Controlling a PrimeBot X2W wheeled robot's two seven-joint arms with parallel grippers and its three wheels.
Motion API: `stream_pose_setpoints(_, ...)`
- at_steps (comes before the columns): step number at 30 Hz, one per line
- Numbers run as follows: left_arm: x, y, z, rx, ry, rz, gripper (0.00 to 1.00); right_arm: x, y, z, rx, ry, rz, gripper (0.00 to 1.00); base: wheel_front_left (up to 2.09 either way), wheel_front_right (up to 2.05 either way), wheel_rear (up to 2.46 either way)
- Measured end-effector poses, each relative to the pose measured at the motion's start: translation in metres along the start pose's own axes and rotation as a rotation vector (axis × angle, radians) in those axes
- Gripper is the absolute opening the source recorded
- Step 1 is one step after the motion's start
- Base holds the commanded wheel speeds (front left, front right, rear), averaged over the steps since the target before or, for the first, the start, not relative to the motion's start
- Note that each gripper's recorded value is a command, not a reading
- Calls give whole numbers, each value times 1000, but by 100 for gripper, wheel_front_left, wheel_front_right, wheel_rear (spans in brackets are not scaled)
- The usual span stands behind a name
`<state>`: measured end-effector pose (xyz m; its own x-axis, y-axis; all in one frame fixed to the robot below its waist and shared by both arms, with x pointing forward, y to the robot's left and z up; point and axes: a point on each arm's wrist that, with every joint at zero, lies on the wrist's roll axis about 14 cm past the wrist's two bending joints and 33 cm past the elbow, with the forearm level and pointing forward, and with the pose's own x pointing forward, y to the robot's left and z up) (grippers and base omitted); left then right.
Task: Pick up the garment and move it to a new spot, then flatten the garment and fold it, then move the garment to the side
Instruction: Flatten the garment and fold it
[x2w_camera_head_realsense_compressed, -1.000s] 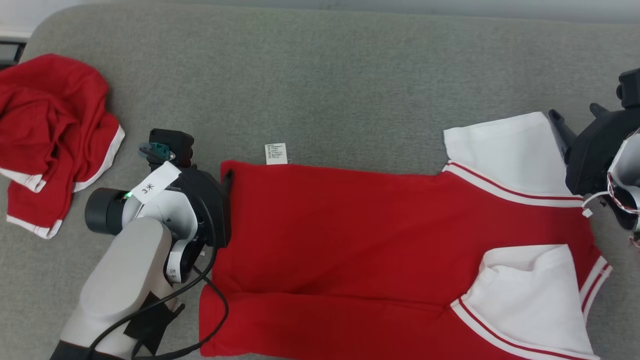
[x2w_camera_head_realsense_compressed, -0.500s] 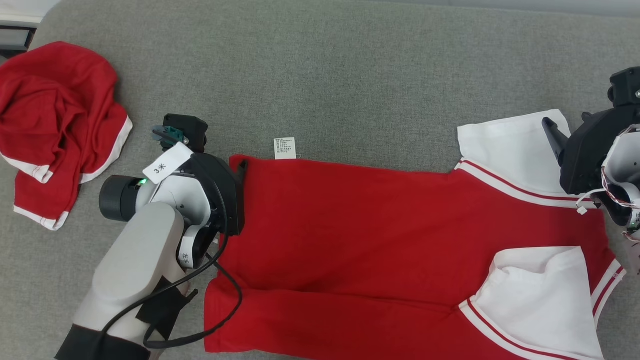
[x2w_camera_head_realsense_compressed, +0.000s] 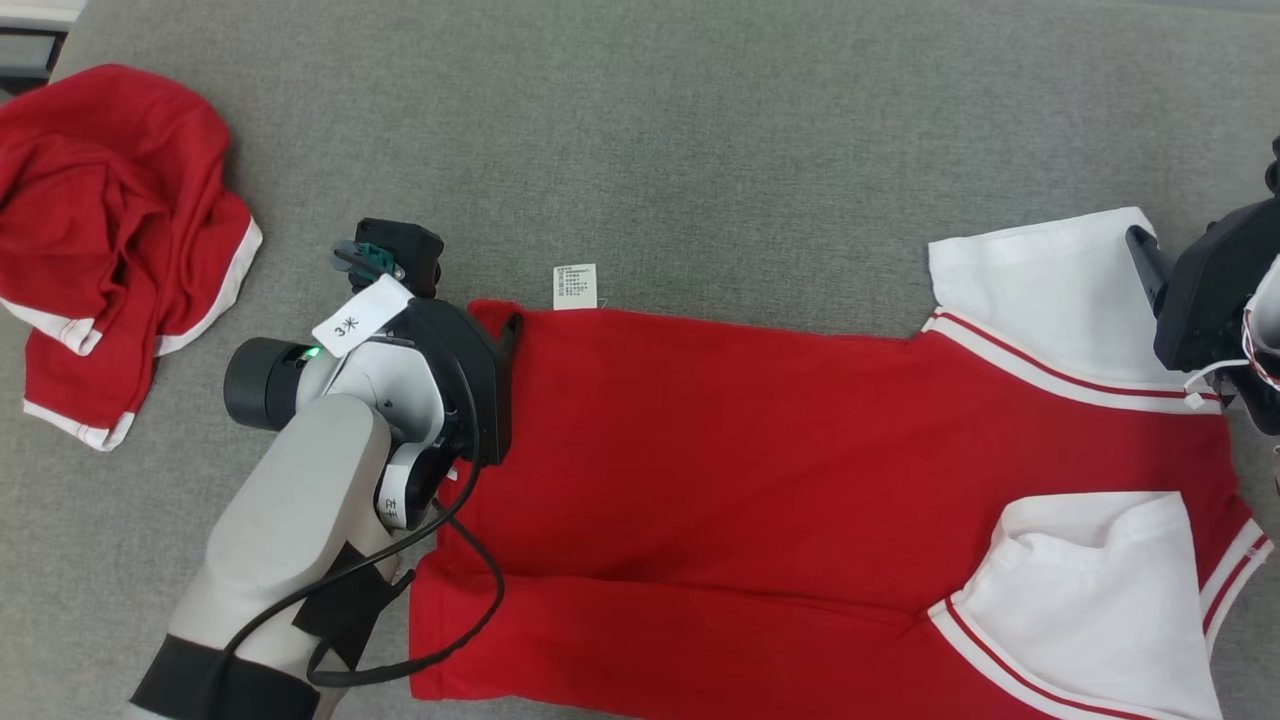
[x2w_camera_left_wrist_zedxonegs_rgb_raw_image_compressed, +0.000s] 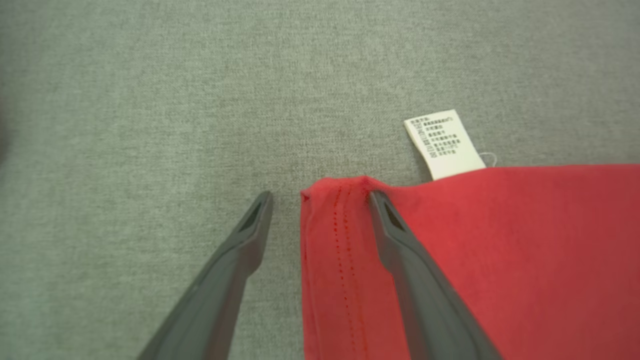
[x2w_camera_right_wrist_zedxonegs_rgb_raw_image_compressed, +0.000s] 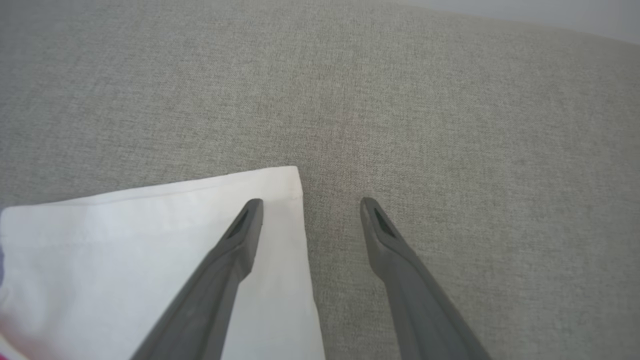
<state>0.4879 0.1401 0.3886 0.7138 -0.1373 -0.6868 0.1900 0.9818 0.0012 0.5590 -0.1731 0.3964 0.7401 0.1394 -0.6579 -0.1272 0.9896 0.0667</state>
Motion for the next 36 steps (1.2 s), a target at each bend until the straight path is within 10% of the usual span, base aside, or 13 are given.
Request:
stream_pose_setpoints(7,3,5,0,5,6,3,100,11,4,-5,11,32,9,91,0,0,0)
stream_pose_setpoints(22,5,6,-4,-2,16,-5,100,24,11,-8,50,68,28,32,0,0,0)
stream_pose_setpoints(24,5,5,-4,-1,16,-10,84,24,12,-8,47,73,32,16,0,0,0)
stream_pose_setpoints(25,5,6,-4,0,16,-9,49,24,13,-8,45,75,33,0,0,0,0)
stream_pose_setpoints(28,5,6,-4,0,18,-10,3,23,13,-9,42,75,35,0,0,0,0)
stream_pose_setpoints(36,6,-2,-1,14,2,-37,0,20,10,-9,36,74,36,0,0,0,0)
